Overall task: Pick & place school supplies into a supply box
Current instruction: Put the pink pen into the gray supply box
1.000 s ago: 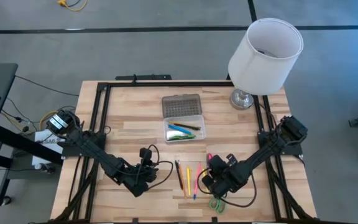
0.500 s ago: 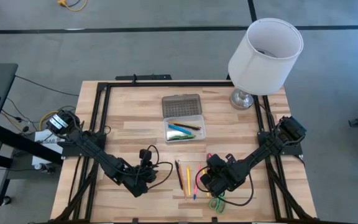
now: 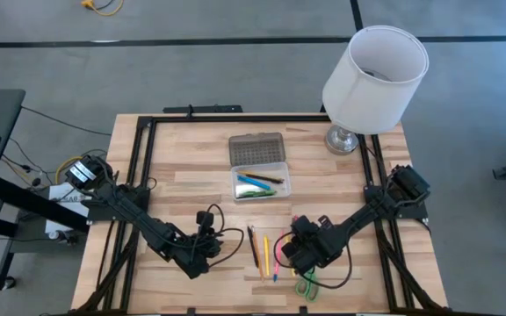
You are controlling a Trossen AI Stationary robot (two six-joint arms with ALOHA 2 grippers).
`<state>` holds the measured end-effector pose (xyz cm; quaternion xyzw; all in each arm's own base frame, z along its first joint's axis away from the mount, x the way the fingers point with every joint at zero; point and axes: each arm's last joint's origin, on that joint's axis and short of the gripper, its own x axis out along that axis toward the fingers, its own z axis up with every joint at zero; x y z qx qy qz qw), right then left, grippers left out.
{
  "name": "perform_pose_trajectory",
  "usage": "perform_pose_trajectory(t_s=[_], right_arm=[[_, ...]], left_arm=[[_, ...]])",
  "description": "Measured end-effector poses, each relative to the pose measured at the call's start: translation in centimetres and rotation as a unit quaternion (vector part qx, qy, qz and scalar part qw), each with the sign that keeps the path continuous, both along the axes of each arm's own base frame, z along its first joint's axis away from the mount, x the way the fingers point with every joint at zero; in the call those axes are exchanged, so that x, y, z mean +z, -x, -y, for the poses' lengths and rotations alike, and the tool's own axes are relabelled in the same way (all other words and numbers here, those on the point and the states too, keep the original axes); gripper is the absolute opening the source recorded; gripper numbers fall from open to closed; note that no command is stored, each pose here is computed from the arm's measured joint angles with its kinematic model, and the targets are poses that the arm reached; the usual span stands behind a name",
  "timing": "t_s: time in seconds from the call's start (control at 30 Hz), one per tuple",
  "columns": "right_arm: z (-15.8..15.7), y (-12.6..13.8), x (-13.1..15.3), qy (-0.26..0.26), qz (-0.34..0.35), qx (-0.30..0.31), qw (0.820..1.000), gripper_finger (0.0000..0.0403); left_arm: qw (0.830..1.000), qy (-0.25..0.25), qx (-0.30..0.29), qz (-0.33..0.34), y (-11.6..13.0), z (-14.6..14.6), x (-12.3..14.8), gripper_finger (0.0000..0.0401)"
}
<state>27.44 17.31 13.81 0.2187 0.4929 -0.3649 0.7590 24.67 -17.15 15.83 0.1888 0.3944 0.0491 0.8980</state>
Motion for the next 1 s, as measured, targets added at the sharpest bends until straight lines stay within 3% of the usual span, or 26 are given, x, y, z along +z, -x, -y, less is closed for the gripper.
perform_pose_trajectory(t_s=[1.0], right_arm=[[1.3,0.9,-1.6,-0.006,-0.023,-0.021,0.999,0.0115]], left_arm=[[1.000,0.006,0.002,0.000,0.0,0.1,0.0,0.0100]])
